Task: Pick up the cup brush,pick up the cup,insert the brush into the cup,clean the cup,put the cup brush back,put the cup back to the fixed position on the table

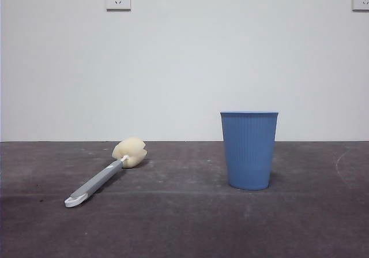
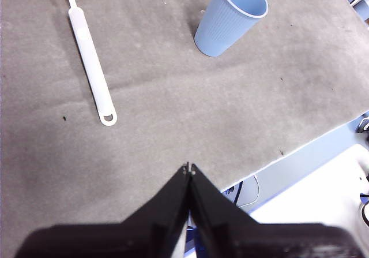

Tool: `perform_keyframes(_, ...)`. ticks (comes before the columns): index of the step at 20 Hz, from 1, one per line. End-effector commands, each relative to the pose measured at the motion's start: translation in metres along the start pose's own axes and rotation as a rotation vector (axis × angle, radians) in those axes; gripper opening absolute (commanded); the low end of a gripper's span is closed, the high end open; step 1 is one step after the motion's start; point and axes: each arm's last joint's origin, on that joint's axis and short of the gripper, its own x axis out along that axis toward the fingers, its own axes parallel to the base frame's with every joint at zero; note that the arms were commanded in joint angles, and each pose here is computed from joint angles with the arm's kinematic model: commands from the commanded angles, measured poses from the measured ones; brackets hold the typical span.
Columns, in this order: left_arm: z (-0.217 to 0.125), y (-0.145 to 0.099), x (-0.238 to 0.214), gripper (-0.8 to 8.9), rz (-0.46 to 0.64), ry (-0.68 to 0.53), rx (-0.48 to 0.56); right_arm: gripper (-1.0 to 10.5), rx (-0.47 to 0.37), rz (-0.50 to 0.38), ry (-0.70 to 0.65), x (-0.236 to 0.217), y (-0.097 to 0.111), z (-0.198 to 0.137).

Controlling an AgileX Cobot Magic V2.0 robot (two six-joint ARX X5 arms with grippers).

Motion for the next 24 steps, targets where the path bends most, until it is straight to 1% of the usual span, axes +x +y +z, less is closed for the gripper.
perform_keyframes(1, -0.0008, 0.0007, 0.0008, -0.08, 0.001, 0.000, 0.010, -0.1, -0.010, 0.000, -0.004, -0.0001, 0.0003, 0.0004)
perform_keyframes(3, -0.0008, 0.0008, 0.0008, -0.03, 0.006, -0.002, 0.010, 0.0, -0.007, 0.000, -0.003, -0.0001, 0.0002, 0.0003)
perform_keyframes(22, -0.0008, 0.0009, 0.0008, -0.03, 0.006, -0.002, 0.010, 0.0, -0.007, -0.005, -0.002, -0.0001, 0.0000, 0.0001)
perform_keyframes(24, 0.0000, 0.0009, 0.0008, -0.03, 0.016, -0.014, 0.048, 0.0, -0.007, -0.005, -0.002, -0.0001, 0.0000, 0.0001)
